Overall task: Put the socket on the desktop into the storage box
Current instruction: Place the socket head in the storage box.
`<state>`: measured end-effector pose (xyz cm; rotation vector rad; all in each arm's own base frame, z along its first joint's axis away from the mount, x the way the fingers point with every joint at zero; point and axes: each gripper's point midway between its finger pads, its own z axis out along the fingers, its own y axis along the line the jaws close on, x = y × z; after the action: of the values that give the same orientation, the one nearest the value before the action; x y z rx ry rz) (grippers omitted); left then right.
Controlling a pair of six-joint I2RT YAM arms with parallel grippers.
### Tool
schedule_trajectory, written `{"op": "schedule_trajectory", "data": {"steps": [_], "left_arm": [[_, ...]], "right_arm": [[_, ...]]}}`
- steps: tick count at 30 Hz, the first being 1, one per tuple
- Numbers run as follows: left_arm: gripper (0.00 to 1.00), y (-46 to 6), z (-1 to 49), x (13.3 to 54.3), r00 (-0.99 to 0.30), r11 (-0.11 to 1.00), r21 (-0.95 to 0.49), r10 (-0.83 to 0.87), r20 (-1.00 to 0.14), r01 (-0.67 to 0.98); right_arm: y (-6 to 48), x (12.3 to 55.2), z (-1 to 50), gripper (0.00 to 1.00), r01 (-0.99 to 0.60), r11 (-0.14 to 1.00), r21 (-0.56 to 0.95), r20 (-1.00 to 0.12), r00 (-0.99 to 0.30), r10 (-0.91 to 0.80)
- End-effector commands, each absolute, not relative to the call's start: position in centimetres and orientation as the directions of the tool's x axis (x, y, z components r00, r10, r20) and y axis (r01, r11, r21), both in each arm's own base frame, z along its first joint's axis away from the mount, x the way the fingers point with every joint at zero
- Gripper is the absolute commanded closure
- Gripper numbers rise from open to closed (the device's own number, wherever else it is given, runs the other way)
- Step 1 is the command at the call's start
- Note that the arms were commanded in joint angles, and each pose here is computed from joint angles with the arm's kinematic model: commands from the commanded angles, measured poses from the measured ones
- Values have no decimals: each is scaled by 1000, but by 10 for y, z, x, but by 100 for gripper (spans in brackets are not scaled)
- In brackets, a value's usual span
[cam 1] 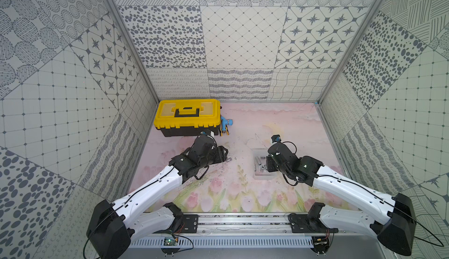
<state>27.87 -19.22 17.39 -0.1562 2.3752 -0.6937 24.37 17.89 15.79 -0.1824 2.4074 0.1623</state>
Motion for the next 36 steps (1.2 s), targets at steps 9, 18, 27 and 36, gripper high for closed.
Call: {"op": "schedule_trajectory", "data": {"steps": [9, 18, 27, 36], "left_arm": [[35, -189, 147, 277, -832, 849, -528, -313, -457, -29], [31, -192, 125, 285, -865, 875, -478, -296, -406, -75], [33, -191, 107, 308, -897, 943, -321, -214, -388, -86], [37, -189, 74, 328, -930, 982, -167, -139, -340, -86]], "right_arm": [[186, 255, 150, 89, -166, 985, 48, -682, -726, -89], [185, 254, 160, 58, -162, 985, 52, -696, -713, -81], [208, 233, 188, 55, -248, 961, 119, -726, -683, -86], [220, 220, 186, 58, -285, 946, 152, -724, -684, -90]]}}
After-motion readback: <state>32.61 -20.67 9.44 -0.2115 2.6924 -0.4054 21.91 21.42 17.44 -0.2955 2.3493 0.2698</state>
